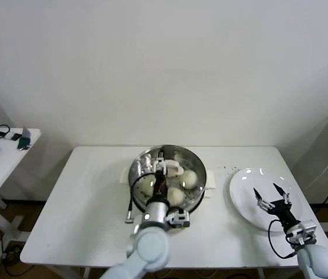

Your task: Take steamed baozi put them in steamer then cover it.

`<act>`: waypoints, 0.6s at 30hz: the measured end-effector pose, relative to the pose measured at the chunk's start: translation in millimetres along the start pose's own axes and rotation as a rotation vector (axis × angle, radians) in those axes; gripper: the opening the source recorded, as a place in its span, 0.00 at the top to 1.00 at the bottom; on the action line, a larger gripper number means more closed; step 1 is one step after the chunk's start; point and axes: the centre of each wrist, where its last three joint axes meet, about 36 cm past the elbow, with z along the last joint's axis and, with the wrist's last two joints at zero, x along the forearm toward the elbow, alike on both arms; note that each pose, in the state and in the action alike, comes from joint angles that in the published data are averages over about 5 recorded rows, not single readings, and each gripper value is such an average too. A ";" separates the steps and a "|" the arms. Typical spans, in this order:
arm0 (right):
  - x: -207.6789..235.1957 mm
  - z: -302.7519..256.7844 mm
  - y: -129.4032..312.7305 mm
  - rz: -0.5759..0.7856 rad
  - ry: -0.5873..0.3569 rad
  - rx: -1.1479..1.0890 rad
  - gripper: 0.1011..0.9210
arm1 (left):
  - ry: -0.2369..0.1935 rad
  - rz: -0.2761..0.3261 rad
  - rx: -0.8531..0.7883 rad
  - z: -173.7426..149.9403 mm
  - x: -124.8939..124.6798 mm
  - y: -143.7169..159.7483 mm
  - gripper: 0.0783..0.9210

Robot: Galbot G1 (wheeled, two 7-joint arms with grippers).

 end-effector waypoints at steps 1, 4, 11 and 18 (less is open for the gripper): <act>-0.1 -0.1 -0.3 0.000 0.001 0.001 0.12 | 0.001 0.002 0.006 2.3 2.2 0.7 0.12; -0.6 -0.5 -1.0 0.000 0.002 0.002 0.12 | 0.005 0.005 0.024 9.8 9.8 2.7 0.12; -2.9 -1.1 0.2 -0.006 0.004 0.009 0.12 | 0.008 0.001 0.074 30.7 28.1 9.1 0.12; -3.6 -2.4 -1.1 -0.012 0.005 0.017 0.12 | -0.032 -0.019 0.147 58.4 44.0 19.1 0.12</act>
